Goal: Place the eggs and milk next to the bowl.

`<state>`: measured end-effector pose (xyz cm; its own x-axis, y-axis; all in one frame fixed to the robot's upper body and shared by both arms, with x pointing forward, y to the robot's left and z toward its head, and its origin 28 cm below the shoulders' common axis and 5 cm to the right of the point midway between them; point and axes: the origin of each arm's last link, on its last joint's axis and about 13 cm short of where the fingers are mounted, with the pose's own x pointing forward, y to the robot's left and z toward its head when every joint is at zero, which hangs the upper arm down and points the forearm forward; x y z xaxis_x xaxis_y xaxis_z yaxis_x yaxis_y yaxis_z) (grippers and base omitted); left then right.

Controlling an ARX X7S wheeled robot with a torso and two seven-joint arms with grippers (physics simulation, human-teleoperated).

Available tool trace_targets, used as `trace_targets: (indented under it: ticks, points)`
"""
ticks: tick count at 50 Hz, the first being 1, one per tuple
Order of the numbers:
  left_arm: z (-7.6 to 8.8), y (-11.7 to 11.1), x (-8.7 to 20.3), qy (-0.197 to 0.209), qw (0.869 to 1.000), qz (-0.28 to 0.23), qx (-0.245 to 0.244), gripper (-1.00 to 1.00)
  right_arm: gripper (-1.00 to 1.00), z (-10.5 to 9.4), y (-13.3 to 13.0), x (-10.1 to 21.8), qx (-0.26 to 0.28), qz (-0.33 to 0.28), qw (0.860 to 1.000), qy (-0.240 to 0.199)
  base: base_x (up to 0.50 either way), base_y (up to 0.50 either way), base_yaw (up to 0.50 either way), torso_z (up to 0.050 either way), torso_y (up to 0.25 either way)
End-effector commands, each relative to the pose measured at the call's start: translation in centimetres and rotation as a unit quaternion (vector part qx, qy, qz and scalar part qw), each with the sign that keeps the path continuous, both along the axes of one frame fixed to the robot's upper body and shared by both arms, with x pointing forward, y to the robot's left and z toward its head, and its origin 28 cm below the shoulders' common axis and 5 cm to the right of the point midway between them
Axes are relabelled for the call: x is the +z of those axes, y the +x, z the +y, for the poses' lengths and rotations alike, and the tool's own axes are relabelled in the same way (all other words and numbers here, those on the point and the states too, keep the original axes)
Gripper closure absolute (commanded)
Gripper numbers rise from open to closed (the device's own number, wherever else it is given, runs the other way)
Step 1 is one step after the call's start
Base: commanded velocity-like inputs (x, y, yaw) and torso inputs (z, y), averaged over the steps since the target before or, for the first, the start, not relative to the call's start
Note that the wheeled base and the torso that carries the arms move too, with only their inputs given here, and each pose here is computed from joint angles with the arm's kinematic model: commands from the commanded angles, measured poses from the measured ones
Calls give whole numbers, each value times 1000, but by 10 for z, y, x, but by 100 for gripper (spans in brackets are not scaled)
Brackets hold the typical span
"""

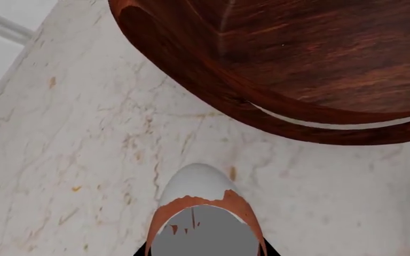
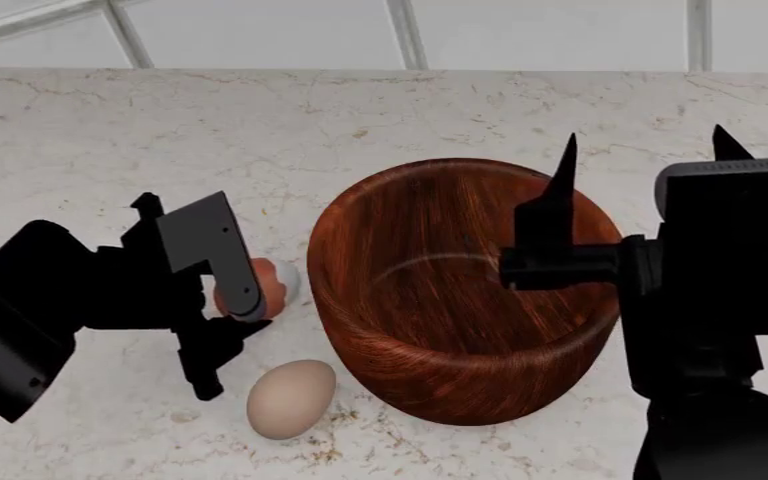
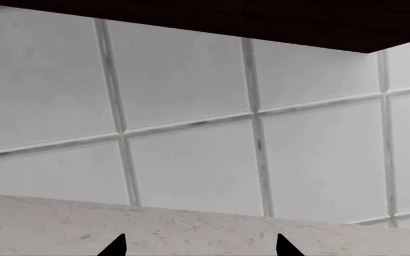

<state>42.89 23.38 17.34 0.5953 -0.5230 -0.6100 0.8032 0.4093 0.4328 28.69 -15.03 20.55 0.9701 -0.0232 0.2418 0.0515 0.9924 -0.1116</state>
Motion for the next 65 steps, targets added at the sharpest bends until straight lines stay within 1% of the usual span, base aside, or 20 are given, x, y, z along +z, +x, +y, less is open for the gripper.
trace_targets:
  ticks: [1,21,22,39,44,51,59,65]
  points:
    - [-6,-2,-9,0,1000,12,-10,100,-100,-1,0,-1,-3,3,1000,-3,0,0,0,0,0]
    - [-9,-4,-15,8,1000,24,-16,100,-100,-3,-1,-1,-5,4,1000,-4,0,-1,-2,0,0]
    - [-9,-3,-15,8,1000,23,-15,-100,-100,-3,-1,-1,-5,3,1000,-4,0,0,0,0,0]
    - [-7,-4,-16,18,999,22,-17,-100,-100,-3,-2,-2,-4,3,1000,-4,0,-1,-2,0,0]
    - [1,-2,-10,21,1000,20,-10,-100,-100,-3,-3,-1,-4,3,1000,-3,0,-1,-2,0,0]
    - [9,-2,-4,25,1000,15,-4,-100,-100,-2,-3,0,0,0,1000,-2,0,0,0,0,0]
    - [10,-2,0,23,1000,13,-3,-100,-100,-2,-5,2,0,-2,1000,0,0,0,0,0,0]
    - [15,-9,5,23,1000,11,2,-100,-100,-1,-5,4,2,-5,1000,1,0,0,0,0,0]
